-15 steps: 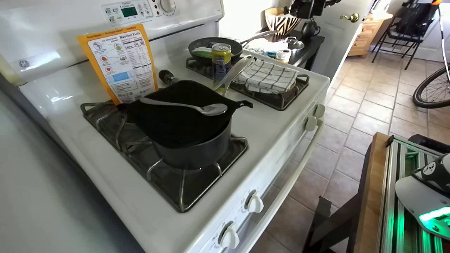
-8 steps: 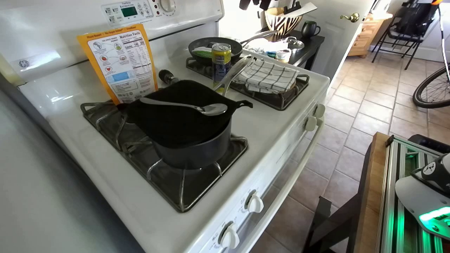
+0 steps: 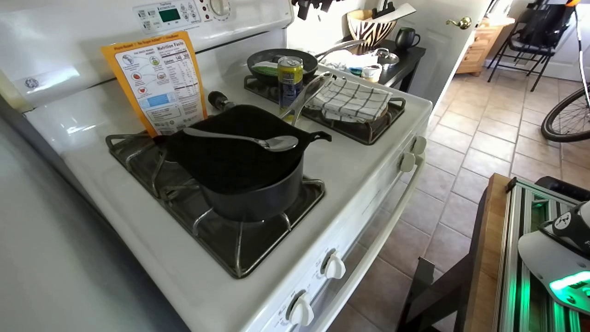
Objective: Pick up the white brush from the pan and place it onto the black oven mitts on the black pot
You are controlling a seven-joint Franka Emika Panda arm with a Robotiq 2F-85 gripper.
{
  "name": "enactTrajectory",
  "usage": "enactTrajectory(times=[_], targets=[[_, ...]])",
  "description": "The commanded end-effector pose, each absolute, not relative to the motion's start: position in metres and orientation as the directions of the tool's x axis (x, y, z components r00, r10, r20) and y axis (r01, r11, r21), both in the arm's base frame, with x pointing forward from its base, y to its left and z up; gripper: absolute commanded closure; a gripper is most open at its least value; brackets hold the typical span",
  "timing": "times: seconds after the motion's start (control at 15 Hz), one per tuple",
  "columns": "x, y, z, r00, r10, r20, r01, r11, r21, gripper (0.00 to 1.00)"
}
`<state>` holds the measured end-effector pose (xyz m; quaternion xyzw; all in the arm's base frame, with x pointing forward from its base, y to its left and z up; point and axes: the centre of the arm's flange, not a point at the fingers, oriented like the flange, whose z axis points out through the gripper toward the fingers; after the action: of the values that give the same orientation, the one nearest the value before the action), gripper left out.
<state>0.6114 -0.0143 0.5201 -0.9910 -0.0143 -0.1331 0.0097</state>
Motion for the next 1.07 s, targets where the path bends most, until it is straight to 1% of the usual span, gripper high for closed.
enactTrajectory(times=[0.0, 0.27, 0.6, 0.8, 1.0], targets=[[0.619, -0.027, 0.520, 0.962, 0.012, 0.272, 0.014, -1.000, -0.005, 0.00], [0.636, -0.042, 0.518, 0.960, -0.005, 0.279, -0.006, -1.000, 0.006, 0.00], [0.663, -0.014, 0.493, 0.913, -0.041, 0.406, -0.033, -0.999, -0.028, 0.00], [0.672, 0.004, 0.471, 0.939, 0.012, 0.344, 0.020, -1.000, -0.021, 0.00], [0.680, 0.013, 0.448, 0.938, 0.029, 0.347, 0.036, -0.999, -0.015, 0.00]])
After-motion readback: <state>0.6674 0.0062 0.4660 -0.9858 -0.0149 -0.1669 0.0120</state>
